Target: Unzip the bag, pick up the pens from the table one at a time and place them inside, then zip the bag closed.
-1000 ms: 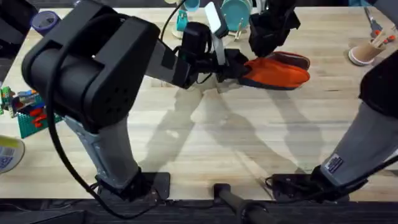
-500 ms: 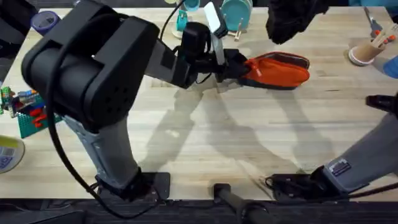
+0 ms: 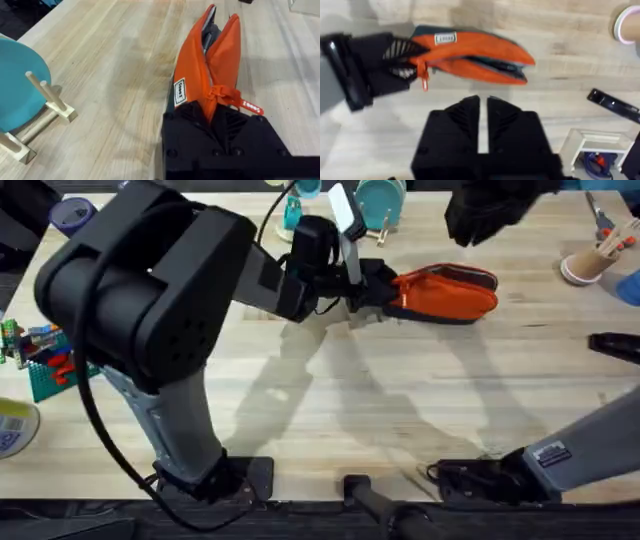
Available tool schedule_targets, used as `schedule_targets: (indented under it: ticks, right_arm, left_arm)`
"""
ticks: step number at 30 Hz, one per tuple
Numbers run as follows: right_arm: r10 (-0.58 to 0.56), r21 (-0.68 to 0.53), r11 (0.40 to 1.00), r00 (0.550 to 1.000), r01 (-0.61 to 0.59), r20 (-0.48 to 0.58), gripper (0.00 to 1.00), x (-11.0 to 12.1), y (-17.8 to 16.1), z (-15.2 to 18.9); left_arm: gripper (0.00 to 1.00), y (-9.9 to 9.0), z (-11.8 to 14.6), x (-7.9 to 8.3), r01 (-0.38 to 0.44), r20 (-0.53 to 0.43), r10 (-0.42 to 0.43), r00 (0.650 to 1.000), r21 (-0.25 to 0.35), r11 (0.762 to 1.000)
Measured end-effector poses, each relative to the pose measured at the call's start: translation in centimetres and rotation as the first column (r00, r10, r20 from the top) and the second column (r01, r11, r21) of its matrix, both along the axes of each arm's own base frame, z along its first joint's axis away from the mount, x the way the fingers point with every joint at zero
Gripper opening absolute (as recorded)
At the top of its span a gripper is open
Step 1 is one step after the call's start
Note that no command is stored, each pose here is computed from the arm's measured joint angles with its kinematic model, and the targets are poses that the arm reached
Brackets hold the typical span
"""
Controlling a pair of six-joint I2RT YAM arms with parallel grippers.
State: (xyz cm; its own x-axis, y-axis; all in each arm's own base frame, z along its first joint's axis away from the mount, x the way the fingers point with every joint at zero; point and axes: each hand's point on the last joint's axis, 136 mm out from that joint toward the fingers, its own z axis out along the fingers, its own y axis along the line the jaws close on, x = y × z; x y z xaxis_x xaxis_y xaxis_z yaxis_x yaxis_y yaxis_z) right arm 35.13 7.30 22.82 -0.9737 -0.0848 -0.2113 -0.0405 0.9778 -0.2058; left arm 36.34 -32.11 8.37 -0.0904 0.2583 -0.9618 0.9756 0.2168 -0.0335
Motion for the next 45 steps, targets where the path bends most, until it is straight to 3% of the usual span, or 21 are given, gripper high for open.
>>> schedule_targets:
  ticks: [3, 8, 9, 18, 28, 33, 41, 45]
  right_arm:
    - [-0.001, 0.038, 0.999, 1.0, 0.001, -0.02, 0.275, -1.5, 0.2, 0.8]
    - [-0.042, 0.084, 0.995, 0.998, 0.046, -0.041, 0.949, -2.8, 0.6, 1.2]
    - [-0.051, 0.09, 0.994, 0.998, 0.055, -0.038, 0.982, -2.9, 0.6, 1.4]
    - [-0.068, 0.207, 0.977, 0.993, 0.047, 0.094, 0.995, -5.8, 0.6, 6.3]
    - [-0.075, 0.289, 0.957, 0.952, -0.015, 0.298, 0.994, -10.3, -0.7, 12.0]
    - [-0.081, 0.31, 0.95, 0.937, -0.031, 0.34, 0.995, -11.2, -0.9, 11.1]
    - [-0.081, 0.402, 0.91, 0.902, -0.107, 0.424, 0.996, -10.4, 0.8, 7.0]
    - [-0.071, 0.437, 0.89, 0.908, -0.129, 0.413, 0.996, -10.2, 1.8, 4.5]
  left_arm:
    - [0.043, 0.0, 0.0, 0.0, 0.0, 0.0, 0.0, 1.0, 0.0, 1.0]
    - [0.043, 0.0, 0.0, 0.0, 0.0, 0.0, 0.0, 1.0, 0.0, 1.0]
    - [0.043, 0.0, 0.0, 0.0, 0.001, -0.001, -0.001, 1.0, 0.0, 1.0]
    - [0.043, 0.0, 0.0, 0.0, 0.002, -0.001, -0.002, 1.0, -0.001, 1.0]
    - [0.042, 0.0, 0.0, 0.0, 0.002, -0.001, -0.002, 1.0, -0.001, 1.0]
    - [0.042, 0.0, 0.0, 0.0, 0.002, -0.001, -0.002, 1.0, -0.001, 1.0]
    - [0.042, 0.0, 0.0, 0.0, 0.002, -0.001, -0.002, 1.0, -0.001, 1.0]
    - [0.042, 0.0, 0.0, 0.0, 0.002, -0.001, -0.002, 1.0, -0.001, 1.0]
